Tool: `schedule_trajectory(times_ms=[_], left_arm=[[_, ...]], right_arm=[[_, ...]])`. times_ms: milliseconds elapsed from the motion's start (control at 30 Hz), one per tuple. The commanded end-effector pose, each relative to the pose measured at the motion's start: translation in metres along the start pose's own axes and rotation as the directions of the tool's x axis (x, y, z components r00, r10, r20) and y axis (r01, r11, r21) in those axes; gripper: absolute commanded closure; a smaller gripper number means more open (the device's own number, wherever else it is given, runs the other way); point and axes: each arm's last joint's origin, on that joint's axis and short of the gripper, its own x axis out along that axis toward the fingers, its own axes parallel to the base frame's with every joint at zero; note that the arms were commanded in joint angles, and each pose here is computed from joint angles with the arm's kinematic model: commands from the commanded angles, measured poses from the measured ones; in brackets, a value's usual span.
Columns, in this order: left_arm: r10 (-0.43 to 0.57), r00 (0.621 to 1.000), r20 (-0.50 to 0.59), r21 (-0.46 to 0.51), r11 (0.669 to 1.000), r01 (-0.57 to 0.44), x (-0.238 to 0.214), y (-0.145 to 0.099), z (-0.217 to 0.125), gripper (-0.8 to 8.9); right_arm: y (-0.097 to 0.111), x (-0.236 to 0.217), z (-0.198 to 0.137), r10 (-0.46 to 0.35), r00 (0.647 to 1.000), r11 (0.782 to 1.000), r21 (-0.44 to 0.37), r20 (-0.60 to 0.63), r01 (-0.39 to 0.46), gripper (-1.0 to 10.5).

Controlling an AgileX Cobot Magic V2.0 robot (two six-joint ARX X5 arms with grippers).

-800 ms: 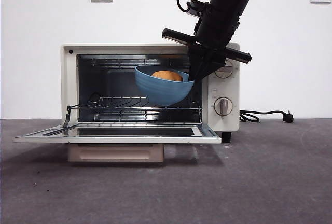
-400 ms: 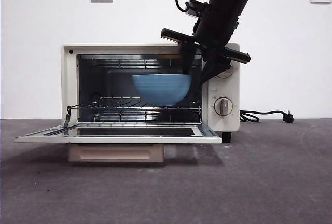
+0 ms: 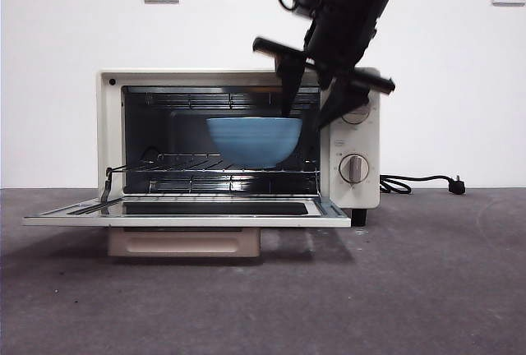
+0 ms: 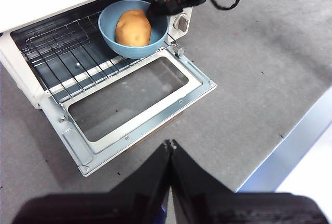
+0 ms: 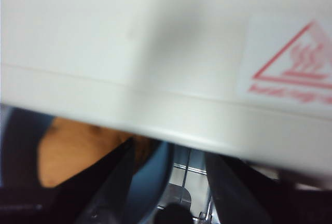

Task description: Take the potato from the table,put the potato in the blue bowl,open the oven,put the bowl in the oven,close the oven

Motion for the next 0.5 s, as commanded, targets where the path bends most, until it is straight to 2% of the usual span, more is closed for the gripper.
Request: schedule_trajectory(times_ms=[33,200,300,500], left_arm=[[-0.002,1.0,0.002,0.014,1.0,0.002,0.001,0.0,0.0,8.21],[-0.001,1.0,0.0,0.013,1.0,0.001,0.003,0.001,0.001,8.21],[-0.001,1.0,-0.003,0.02,1.0,0.001,0.007,0.001,0.003,8.22],[0.029,0.999,0.031,0.015,0.999,-0.03,0.019,0.008,0.012,8.22]], right_arm=[[0.002,-0.023,0.007,0.015,0.999,1.0,0.005,0.043,-0.016,7.2],[0.001,-0.053,0.007,0.012,0.999,1.0,0.001,0.03,-0.012,7.2],[0.0,-0.075,0.004,0.012,1.0,0.999,-0.031,0.0,-0.012,7.3],[0.002,-0.129,-0.008,0.097,0.993,0.985,-0.137,-0.073,-0.106,7.3]])
